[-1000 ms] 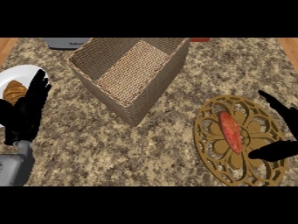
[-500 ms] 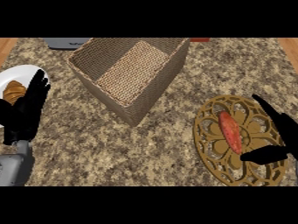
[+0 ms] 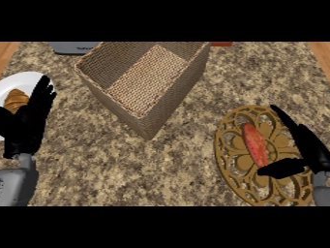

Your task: Pick the sweet potato from the placemat and place it in the basket

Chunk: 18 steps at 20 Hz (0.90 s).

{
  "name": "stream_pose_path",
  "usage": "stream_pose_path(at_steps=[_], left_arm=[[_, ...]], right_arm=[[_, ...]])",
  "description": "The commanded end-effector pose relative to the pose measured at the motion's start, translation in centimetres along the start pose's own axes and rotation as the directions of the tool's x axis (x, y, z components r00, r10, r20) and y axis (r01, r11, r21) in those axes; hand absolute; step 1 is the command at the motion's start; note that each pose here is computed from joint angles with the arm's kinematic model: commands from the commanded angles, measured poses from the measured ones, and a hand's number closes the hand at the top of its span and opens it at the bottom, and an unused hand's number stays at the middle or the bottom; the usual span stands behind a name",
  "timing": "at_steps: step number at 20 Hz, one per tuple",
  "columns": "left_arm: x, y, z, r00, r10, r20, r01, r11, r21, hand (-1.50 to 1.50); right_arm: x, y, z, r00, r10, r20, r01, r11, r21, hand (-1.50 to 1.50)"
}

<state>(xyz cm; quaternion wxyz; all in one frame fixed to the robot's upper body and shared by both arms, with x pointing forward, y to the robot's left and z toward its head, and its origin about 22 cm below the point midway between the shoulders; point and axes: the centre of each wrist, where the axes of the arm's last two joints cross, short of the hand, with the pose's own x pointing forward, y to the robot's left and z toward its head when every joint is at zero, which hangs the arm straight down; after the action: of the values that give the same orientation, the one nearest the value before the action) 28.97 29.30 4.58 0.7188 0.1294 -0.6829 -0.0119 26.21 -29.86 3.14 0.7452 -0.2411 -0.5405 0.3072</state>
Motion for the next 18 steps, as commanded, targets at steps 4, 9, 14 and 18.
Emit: stream_pose_path(at_steps=[4, 9, 14, 18], left_arm=[[-1.8, 0.7, 0.3, 1.000, 0.010, 0.015, -0.010, 1.000, -0.003, 0.00], [-1.1, -0.3, 0.2, 1.000, -0.004, 0.024, 0.003, 1.000, 0.012, 0.00], [0.7, 0.7, -0.2, 1.000, 0.002, 0.001, -0.002, 1.000, 0.000, 0.00], [-1.4, -0.3, 1.1, 1.000, 0.006, -0.002, -0.006, 1.000, 0.012, 0.00]], right_arm=[[-1.6, 1.9, 0.6, 0.996, 0.075, -0.047, -0.074, 0.997, 0.019, -1.50], [-1.3, 1.0, -1.1, 0.997, 0.054, -0.059, -0.055, 0.998, -0.007, -1.50], [-2.1, 5.3, -1.2, 0.996, 0.077, -0.037, -0.076, 0.997, 0.029, -1.50], [-0.9, 4.0, -1.1, 0.995, 0.076, -0.064, -0.074, 0.997, 0.037, -1.50]])
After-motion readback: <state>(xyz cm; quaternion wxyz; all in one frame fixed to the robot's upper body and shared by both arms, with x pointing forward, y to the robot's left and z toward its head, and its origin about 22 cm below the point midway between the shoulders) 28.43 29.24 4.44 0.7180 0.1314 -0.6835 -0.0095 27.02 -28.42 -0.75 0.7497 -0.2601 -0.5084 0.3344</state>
